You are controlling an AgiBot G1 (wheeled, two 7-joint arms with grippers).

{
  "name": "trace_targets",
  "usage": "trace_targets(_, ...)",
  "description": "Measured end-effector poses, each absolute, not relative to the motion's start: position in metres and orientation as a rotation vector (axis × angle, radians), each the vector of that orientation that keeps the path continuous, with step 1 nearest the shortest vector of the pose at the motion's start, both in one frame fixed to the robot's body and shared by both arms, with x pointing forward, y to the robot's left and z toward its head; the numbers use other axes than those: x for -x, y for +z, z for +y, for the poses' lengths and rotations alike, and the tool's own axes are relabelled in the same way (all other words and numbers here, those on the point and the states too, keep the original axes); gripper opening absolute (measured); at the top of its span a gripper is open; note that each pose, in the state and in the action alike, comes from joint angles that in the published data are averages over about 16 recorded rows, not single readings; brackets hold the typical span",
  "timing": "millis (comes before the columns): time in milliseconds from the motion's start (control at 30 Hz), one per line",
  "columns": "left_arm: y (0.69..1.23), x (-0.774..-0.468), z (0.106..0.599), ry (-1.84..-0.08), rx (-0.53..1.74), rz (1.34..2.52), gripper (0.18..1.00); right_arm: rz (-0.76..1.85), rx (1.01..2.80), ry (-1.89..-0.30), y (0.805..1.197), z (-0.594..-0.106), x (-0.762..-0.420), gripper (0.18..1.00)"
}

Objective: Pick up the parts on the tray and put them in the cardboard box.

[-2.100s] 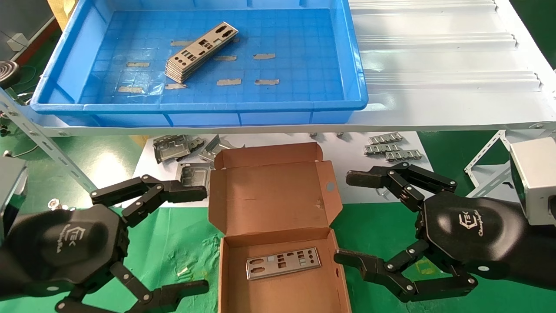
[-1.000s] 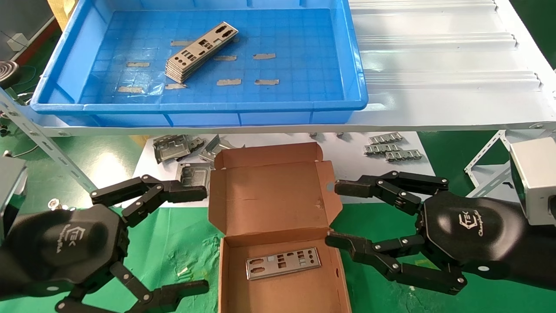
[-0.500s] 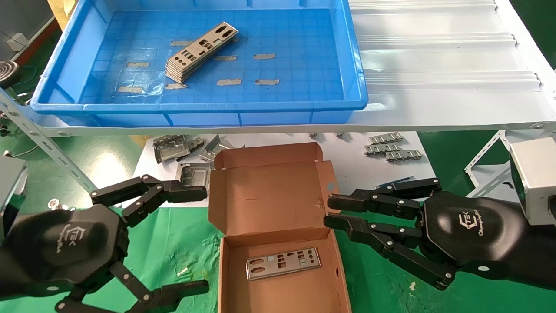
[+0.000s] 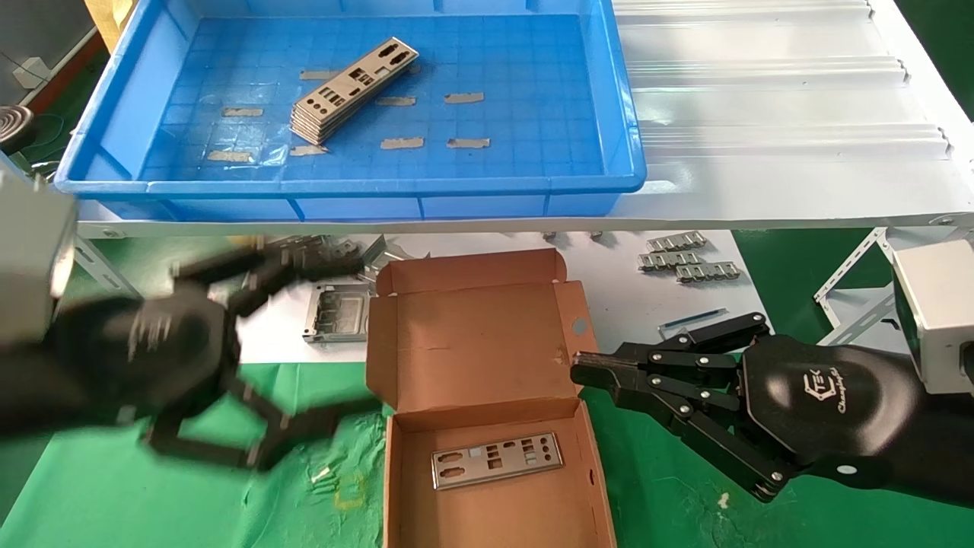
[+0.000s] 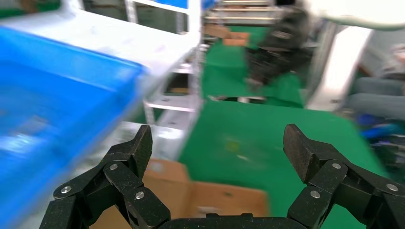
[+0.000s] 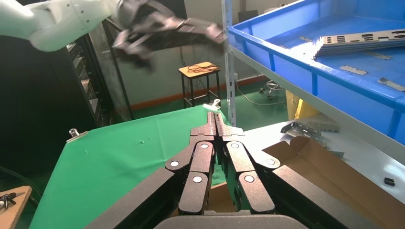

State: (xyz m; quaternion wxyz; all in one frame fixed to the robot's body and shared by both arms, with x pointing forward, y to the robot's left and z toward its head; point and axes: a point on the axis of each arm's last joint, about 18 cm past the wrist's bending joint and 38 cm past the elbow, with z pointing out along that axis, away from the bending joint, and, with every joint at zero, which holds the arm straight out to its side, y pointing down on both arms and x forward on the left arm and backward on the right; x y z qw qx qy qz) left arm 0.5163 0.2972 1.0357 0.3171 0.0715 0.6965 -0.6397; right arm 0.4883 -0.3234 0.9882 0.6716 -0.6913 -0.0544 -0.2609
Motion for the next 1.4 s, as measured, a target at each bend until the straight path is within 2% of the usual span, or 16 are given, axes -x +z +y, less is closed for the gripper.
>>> trace_targets(367, 1.107, -0.605, 0.29, -1.561, 0.016, 1.715, 1.001, -0.123, 1.557, -0.588, 0.988, -0.323, -0.488, 0.192)
trace_targets(567, 1.131, -0.64, 0.284, -1.528, 0.098, 1.696, 1.001, -0.123, 1.557, -0.588, 0.988, -0.323, -0.488, 0.191)
trace_targets(1133, 1.161, -0.689, 0.272, -1.408, 0.22, 1.619, 1.001, -0.123, 1.557, -0.588, 0.988, -0.323, -0.488, 0.2)
trace_targets(1400, 1.168, -0.704, 0.271, -1.336, 0.284, 1.576, 1.001, -0.123, 1.557, -0.588, 0.988, -0.323, -0.488, 0.254)
